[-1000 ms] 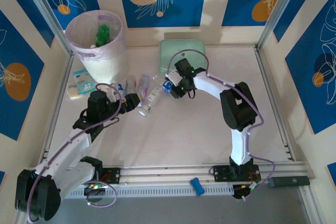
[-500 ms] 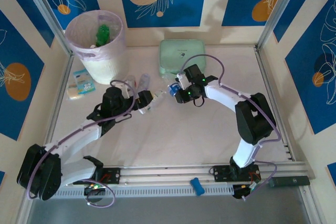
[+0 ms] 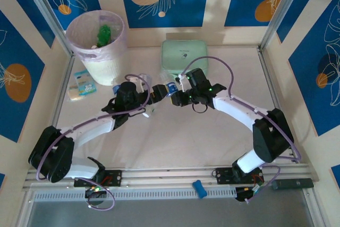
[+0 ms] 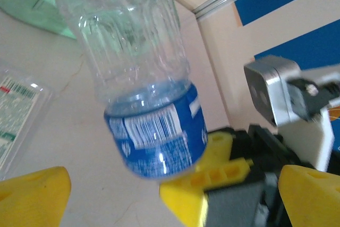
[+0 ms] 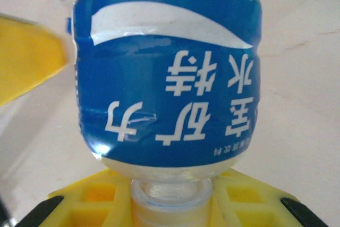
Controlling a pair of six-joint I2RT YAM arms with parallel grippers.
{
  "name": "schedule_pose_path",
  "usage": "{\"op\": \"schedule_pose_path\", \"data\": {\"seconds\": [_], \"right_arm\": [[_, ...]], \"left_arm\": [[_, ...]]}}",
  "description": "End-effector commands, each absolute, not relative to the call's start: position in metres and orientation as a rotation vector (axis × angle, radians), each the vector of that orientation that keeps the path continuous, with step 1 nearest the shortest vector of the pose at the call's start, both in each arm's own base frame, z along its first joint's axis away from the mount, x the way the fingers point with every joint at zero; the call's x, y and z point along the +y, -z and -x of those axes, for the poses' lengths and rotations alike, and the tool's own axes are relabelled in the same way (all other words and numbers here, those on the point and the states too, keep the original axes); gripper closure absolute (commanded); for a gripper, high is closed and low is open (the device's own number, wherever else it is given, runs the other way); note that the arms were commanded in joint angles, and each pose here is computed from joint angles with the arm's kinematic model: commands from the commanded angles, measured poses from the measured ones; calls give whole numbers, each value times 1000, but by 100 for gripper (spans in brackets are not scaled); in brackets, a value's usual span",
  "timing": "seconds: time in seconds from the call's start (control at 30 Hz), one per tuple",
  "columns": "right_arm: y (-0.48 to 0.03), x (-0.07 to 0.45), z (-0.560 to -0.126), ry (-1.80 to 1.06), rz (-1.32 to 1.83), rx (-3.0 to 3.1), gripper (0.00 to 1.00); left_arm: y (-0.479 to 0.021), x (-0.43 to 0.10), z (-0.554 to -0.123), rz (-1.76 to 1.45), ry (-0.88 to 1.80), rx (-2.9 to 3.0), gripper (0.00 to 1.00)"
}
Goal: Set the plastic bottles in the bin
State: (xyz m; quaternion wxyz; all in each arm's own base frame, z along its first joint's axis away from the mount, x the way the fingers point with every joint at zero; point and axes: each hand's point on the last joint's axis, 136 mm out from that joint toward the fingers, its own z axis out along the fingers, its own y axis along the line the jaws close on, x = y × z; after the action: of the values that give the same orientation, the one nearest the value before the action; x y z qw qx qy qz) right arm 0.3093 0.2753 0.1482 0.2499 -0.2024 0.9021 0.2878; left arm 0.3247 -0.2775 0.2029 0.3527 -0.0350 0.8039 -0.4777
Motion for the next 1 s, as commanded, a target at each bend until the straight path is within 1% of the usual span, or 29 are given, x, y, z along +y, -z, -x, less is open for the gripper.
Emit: {"op": "schedule_pose_path", "data": {"seconds": [0.0, 0.13, 0.3, 0.4, 0.6, 0.67, 0.77, 0.8, 0.93, 0.97], "right_arm": [[-169, 292, -291, -931, 559, 2402, 78], [-183, 302, -277, -1007, 601, 2344, 77], [-188, 310, -269, -1031, 636, 2313, 77], [-188, 312, -269, -1040, 640, 2308, 77], [-187, 320, -269, -1057, 666, 2308, 77], [-186, 322, -270, -1056, 669, 2310, 76], [-187, 326, -271, -1054, 674, 2308, 71], [-188, 327, -271, -1057, 678, 2302, 67], [-194, 327, -270, -1056, 673, 2274, 45], [-195, 326, -270, -1056, 668, 2266, 41]], "left_arm": [[-226, -286, -335, 77, 1260, 1999, 0], [-223, -287, -338, 73, 1240, 2013, 0], [-218, -287, -339, 88, 1247, 2018, 0], [-216, -287, -338, 87, 1249, 2024, 6], [-214, -286, -335, 77, 1245, 2028, 24], [-215, -285, -334, 76, 1239, 2027, 27], [-216, -281, -334, 73, 1215, 2025, 35], [-218, -279, -334, 74, 1203, 2020, 36], [-226, -265, -336, 79, 1126, 1998, 39], [-228, -261, -338, 78, 1105, 1996, 40]]}}
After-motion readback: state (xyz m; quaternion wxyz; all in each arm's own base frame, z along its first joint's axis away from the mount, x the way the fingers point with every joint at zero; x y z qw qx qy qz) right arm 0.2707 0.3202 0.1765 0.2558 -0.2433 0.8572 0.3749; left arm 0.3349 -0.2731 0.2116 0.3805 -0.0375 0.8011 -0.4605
